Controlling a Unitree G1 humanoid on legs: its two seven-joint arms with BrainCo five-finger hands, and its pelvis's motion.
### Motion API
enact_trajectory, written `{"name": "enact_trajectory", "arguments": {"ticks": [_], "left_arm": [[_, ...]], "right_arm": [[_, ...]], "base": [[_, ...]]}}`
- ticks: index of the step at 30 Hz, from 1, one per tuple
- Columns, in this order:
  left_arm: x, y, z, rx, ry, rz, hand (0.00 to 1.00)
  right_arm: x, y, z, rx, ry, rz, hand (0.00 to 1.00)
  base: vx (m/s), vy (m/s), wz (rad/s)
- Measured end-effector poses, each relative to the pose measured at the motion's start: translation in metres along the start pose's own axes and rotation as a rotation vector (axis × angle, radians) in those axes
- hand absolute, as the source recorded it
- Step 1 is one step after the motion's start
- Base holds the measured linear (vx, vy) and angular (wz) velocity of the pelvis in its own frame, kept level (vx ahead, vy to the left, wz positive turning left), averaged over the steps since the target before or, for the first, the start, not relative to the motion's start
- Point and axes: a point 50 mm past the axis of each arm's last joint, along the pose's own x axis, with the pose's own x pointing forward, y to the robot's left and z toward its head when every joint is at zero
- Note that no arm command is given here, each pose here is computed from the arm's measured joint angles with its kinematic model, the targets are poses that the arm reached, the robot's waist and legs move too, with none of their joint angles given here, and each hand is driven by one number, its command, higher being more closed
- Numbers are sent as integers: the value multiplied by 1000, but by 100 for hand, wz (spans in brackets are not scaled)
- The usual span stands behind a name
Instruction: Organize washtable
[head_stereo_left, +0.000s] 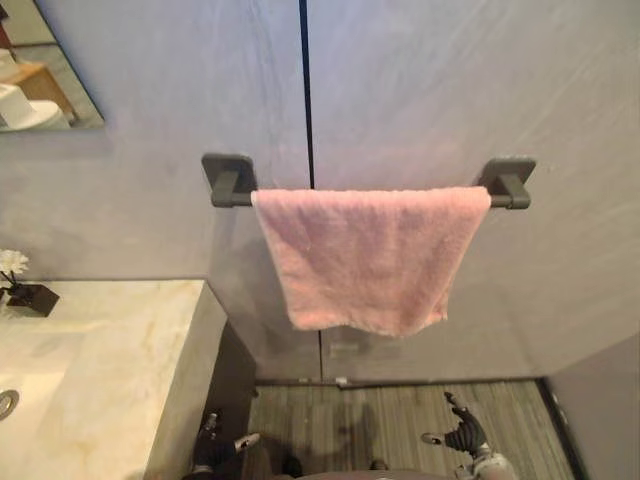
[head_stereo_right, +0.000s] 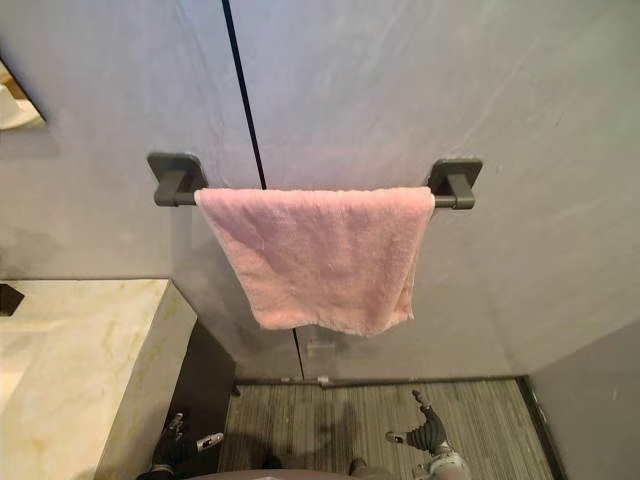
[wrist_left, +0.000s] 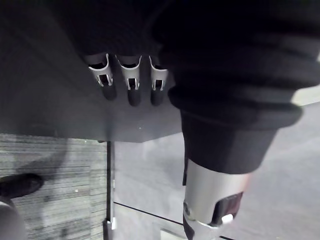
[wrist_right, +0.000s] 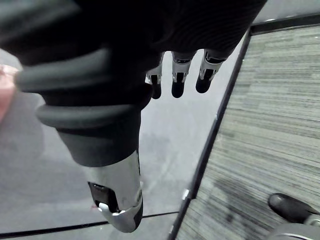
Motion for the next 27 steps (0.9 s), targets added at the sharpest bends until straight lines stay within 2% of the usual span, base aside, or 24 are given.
{"name": "enact_trajectory", "arguments": {"ticks": [6, 9, 14, 16, 20, 27], "left_arm": [[16, -4, 41, 5, -146, -6, 0], [16, -4, 46, -16, -165, 5, 0], [11, -35, 53, -80, -187, -54, 0], [10, -44, 54, -86, -191, -79, 0], [8, -41, 51, -61, -182, -83, 0], [16, -39, 53, -29, -166, -92, 0]], "right_arm": [[4, 18, 14, 36, -40, 43, 0], [5, 20, 21, 50, -68, 50, 0], [19, 1, 49, 57, -160, -28, 0], [20, -4, 45, 77, -140, -48, 0], [13, -9, 26, 140, -68, -93, 0], [8, -10, 2, 178, 29, -104, 0]], "base": [[-43, -34, 46], [-81, -201, 58], [-417, -318, 74], [-462, -244, 143], [-330, -170, 100], [-194, 70, 112]]}}
